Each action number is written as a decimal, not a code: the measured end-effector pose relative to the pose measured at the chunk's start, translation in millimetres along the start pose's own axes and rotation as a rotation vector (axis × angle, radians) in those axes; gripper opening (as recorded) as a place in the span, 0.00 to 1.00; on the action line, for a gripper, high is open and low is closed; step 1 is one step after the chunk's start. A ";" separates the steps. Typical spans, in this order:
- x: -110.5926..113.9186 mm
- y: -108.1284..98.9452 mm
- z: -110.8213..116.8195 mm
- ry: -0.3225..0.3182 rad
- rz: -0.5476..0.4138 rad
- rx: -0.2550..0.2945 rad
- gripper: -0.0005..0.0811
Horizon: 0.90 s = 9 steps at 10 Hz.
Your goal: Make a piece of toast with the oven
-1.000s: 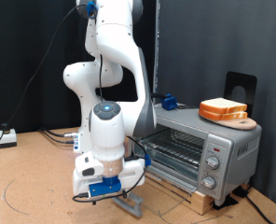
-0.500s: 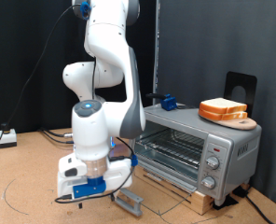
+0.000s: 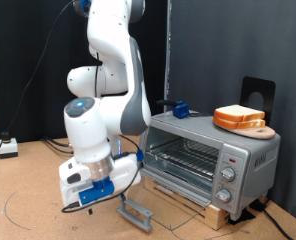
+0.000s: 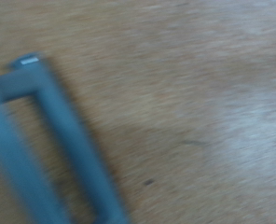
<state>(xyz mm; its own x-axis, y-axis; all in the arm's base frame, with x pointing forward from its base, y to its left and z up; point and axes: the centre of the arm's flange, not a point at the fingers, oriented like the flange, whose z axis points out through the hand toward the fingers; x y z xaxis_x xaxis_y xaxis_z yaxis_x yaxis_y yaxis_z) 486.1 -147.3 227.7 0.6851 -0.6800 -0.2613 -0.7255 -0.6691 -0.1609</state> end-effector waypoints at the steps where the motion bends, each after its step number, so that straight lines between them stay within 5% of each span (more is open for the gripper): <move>1: -5.3 2.1 -12.8 -0.060 -0.031 0.042 1.00; 5: -26.1 13.7 -65.0 -0.237 -0.182 0.175 1.00; 9: -44.6 22.5 -114.8 -0.251 -0.208 0.198 1.00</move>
<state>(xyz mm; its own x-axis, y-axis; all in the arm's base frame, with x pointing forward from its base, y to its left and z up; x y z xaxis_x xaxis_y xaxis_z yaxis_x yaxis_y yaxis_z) 446.7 -166.4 345.0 0.7992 -0.4247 -0.4252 -0.5884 -0.6971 -0.4097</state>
